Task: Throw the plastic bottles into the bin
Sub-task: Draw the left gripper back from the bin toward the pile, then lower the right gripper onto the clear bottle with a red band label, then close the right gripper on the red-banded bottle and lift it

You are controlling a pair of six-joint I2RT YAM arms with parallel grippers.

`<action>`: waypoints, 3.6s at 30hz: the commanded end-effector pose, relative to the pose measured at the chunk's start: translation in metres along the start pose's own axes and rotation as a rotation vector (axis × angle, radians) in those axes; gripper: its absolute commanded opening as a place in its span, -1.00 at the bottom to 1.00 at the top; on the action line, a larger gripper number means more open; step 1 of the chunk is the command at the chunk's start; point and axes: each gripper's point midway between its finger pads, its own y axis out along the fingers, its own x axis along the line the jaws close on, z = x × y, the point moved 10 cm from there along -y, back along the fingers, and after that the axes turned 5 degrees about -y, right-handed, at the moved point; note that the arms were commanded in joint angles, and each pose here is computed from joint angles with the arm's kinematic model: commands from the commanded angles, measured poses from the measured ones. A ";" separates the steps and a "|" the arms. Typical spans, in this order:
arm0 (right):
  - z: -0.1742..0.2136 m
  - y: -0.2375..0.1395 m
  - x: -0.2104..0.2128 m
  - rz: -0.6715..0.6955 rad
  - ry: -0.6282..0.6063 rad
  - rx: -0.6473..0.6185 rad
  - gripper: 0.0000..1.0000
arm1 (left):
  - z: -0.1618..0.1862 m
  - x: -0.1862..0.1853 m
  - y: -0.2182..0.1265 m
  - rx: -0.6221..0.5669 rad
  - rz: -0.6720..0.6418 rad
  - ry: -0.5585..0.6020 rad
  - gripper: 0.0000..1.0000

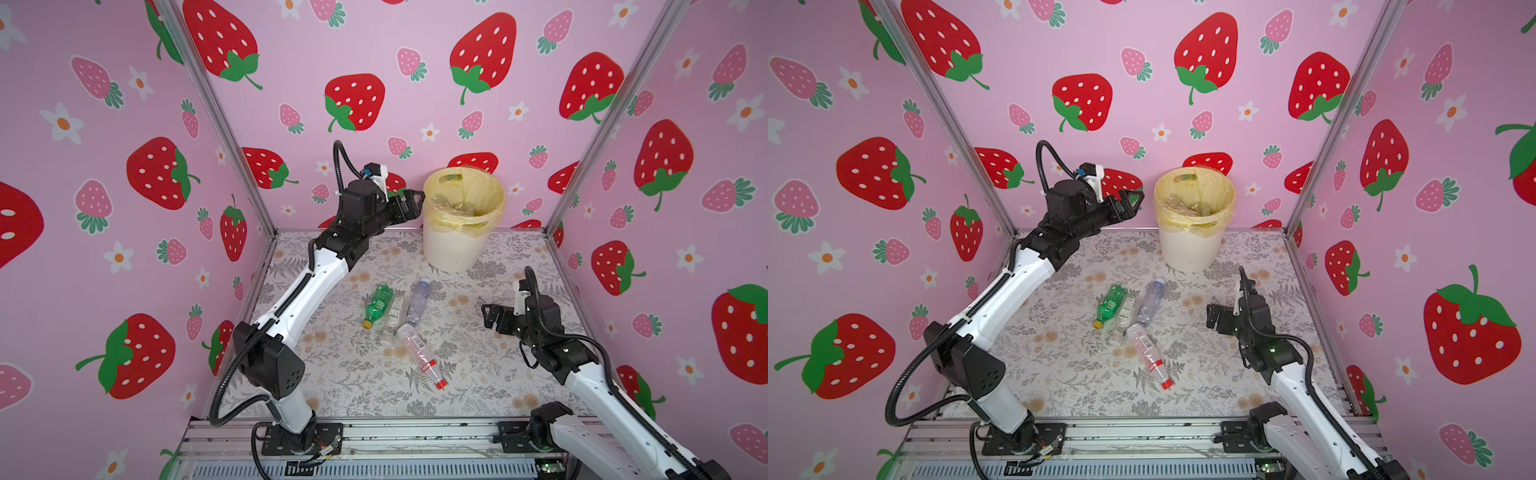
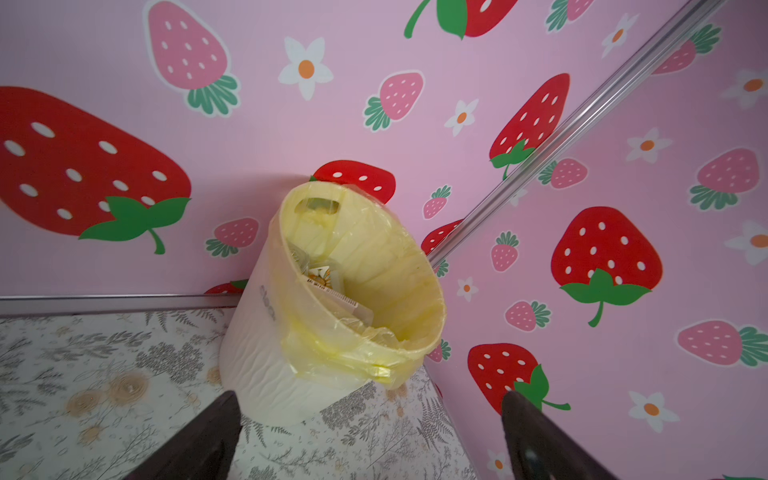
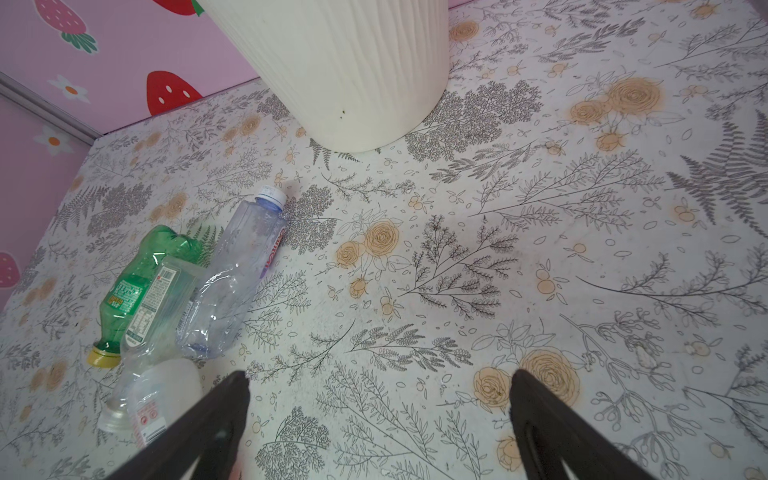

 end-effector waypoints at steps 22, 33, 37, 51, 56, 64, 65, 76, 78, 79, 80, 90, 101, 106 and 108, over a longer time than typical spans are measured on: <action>0.055 0.015 0.071 -0.227 -0.230 0.142 0.99 | 0.001 0.115 -0.124 0.159 -0.390 -0.050 0.98; 0.094 0.016 0.088 -0.313 -0.356 0.239 0.99 | 0.019 0.151 -0.134 0.180 -0.531 -0.095 0.98; 0.112 0.019 0.096 -0.325 -0.404 0.271 0.99 | 0.022 0.157 -0.132 0.183 -0.491 -0.130 0.98; 0.158 0.021 0.119 -0.367 -0.514 0.378 0.76 | 0.015 0.180 -0.149 0.122 -0.480 -0.274 0.98; 0.165 0.027 0.124 -0.352 -0.536 0.391 0.62 | 0.016 0.183 -0.147 0.125 -0.493 -0.282 0.98; 0.172 0.036 0.129 -0.338 -0.554 0.385 0.27 | 0.017 0.182 -0.149 0.120 -0.489 -0.286 0.98; 0.172 0.036 0.130 -0.334 -0.555 0.384 0.23 | 0.017 0.182 -0.148 0.121 -0.487 -0.288 0.98; 0.162 0.031 0.133 -0.320 -0.554 0.342 0.05 | 0.018 0.182 -0.148 0.122 -0.482 -0.295 0.98; 0.161 0.031 0.132 -0.315 -0.554 0.334 0.05 | 0.018 0.181 -0.149 0.118 -0.479 -0.296 0.98; 0.161 0.031 0.132 -0.311 -0.555 0.333 0.05 | 0.018 0.181 -0.149 0.117 -0.479 -0.295 0.98; 0.161 0.031 0.131 -0.309 -0.554 0.330 -0.01 | 0.018 0.181 -0.149 0.117 -0.478 -0.296 0.98; 0.154 0.025 0.128 -0.314 -0.513 0.282 -0.06 | 0.020 0.184 -0.146 0.126 -0.471 -0.312 0.98; 0.166 0.032 0.128 -0.319 -0.527 0.336 -0.22 | 0.020 0.182 -0.147 0.122 -0.465 -0.312 0.98; 0.157 0.027 0.131 -0.328 -0.521 0.306 -0.26 | 0.020 0.183 -0.147 0.125 -0.466 -0.315 0.98; 0.154 0.024 0.131 -0.337 -0.512 0.294 -0.27 | 0.019 0.181 -0.148 0.123 -0.465 -0.312 0.98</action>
